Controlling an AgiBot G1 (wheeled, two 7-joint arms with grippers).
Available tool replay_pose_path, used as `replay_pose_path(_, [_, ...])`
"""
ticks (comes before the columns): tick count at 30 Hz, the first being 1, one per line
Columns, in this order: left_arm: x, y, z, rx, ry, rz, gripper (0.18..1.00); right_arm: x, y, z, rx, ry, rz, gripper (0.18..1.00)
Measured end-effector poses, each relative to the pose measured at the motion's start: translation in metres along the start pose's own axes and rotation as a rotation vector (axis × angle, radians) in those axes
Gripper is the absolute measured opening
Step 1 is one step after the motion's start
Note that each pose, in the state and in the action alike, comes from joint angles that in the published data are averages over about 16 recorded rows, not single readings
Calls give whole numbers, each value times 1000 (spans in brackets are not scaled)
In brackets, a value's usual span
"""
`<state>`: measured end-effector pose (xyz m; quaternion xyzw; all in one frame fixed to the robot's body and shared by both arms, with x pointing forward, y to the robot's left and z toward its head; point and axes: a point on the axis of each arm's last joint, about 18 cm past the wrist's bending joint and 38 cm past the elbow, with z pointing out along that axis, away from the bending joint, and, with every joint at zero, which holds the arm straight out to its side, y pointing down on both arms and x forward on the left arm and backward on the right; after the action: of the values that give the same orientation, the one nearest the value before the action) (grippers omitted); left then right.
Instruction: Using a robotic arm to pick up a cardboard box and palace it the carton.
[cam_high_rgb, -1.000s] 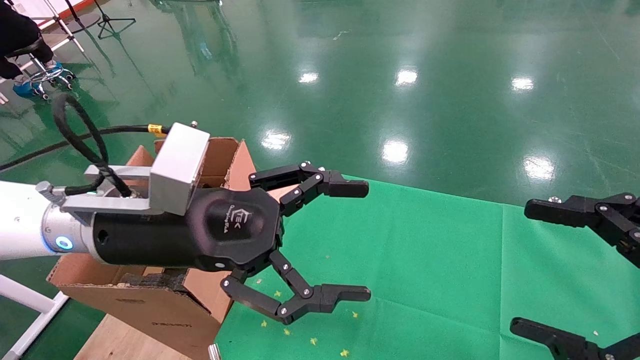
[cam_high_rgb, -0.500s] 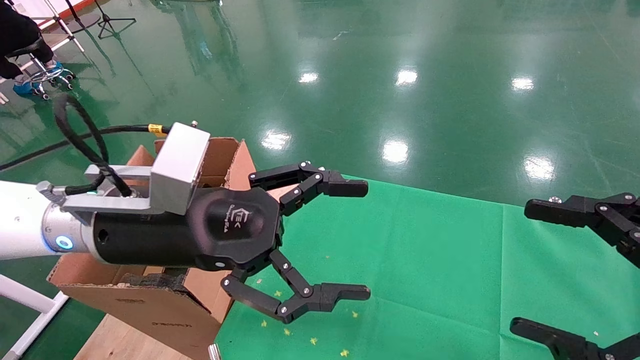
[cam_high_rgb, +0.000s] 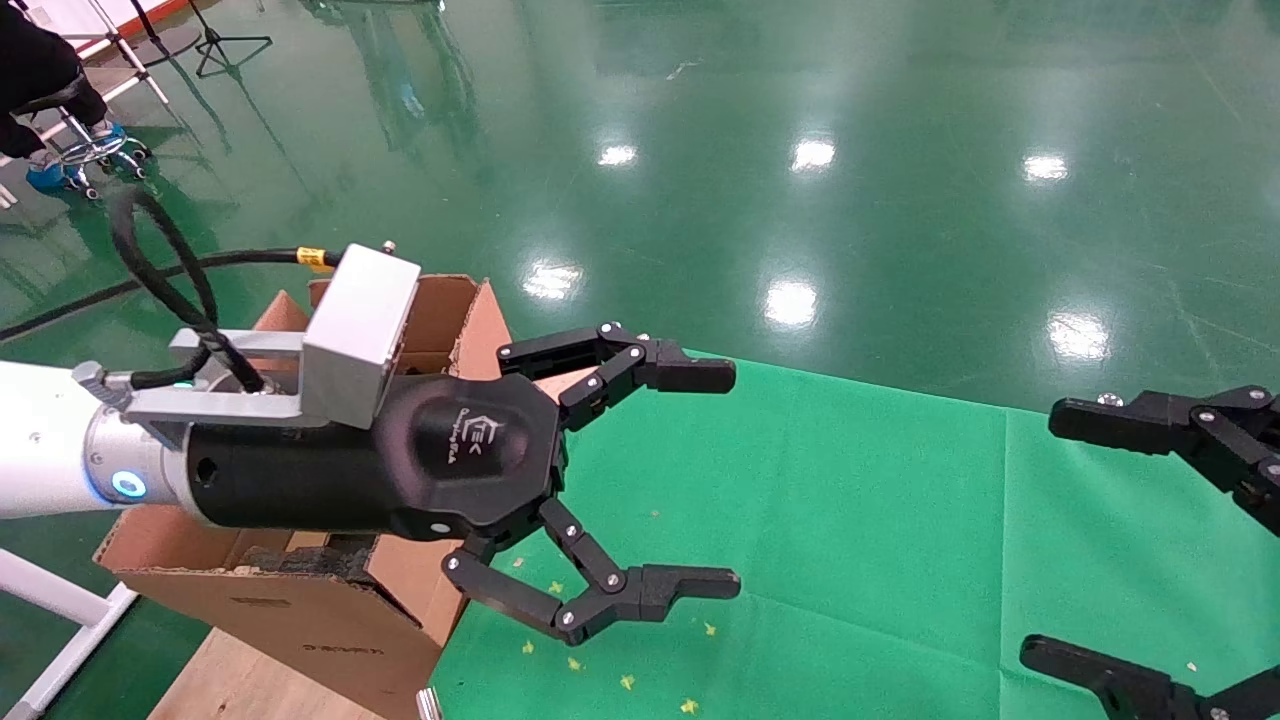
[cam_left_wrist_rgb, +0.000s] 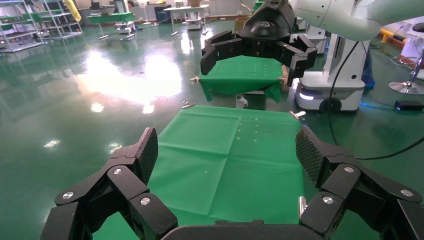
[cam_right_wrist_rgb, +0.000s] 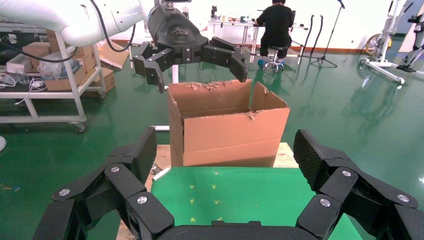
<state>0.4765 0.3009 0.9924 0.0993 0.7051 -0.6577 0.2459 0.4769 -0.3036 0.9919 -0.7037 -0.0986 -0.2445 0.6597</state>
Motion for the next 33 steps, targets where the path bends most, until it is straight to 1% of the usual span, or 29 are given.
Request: replay_pose_path(33, [0, 0, 0, 0, 0, 0, 1001, 0, 0, 0, 0, 0, 0, 1001])
